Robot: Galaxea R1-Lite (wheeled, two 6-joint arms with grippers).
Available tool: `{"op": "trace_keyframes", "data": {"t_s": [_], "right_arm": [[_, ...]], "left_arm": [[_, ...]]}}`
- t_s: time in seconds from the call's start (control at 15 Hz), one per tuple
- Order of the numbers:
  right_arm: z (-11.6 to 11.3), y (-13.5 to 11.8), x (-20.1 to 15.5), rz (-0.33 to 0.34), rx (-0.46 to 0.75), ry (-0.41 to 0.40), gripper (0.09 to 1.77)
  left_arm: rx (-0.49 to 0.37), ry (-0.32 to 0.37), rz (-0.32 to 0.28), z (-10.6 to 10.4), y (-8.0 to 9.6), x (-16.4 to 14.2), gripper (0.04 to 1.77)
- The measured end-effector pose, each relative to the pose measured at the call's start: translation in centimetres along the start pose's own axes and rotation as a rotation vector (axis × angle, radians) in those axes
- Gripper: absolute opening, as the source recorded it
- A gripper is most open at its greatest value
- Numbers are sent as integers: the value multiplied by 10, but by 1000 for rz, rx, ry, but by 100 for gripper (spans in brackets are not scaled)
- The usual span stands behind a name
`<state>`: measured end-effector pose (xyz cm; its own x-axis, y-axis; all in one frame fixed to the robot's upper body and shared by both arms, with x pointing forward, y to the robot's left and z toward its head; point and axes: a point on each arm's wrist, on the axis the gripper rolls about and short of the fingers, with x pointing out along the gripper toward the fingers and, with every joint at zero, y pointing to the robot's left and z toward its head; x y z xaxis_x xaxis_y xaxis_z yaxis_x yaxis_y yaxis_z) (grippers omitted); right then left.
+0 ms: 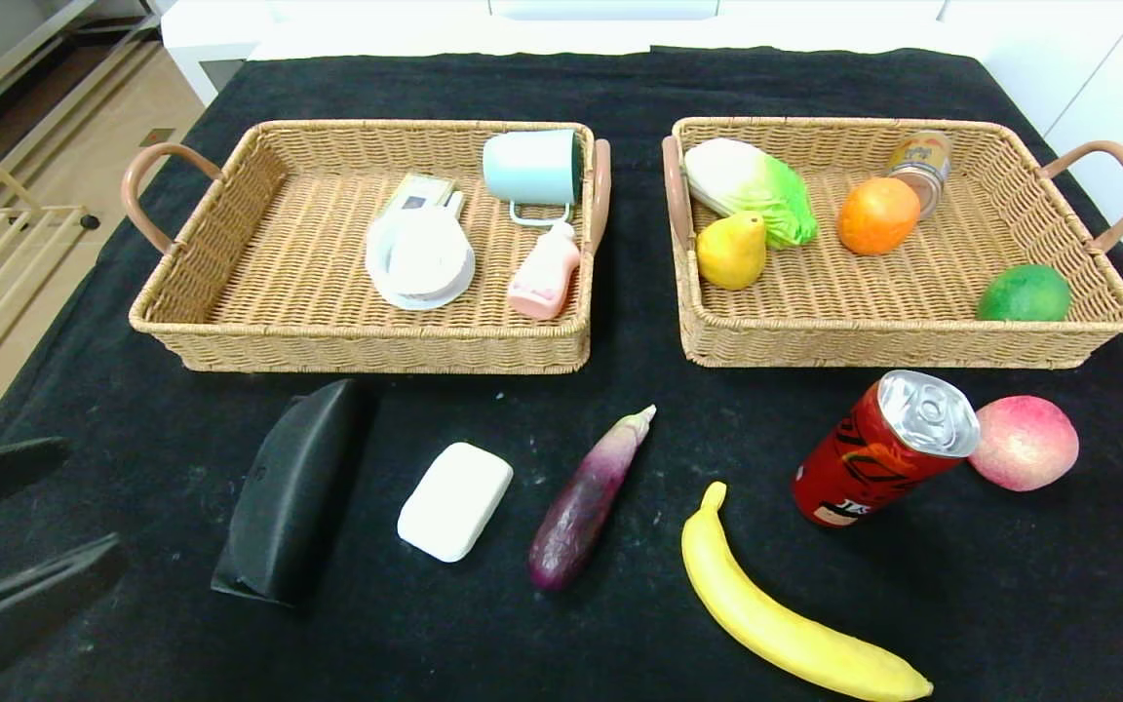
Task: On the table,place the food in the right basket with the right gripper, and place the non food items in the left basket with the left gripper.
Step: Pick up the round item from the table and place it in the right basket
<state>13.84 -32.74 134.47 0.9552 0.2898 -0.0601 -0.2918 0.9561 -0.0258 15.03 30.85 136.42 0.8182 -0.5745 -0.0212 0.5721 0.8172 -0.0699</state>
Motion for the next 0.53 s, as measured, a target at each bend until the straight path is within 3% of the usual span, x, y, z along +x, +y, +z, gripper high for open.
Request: {"op": "trace_keyframes", "data": {"t_s": [0.27, 0.53], "right_arm": [[15, -2, 35, 67, -6, -4, 171], [15, 1, 50, 89, -3, 36, 171]], "left_arm": [[9, 45, -119, 20, 0, 47, 172], [26, 104, -159, 21, 1, 77, 172]]}}
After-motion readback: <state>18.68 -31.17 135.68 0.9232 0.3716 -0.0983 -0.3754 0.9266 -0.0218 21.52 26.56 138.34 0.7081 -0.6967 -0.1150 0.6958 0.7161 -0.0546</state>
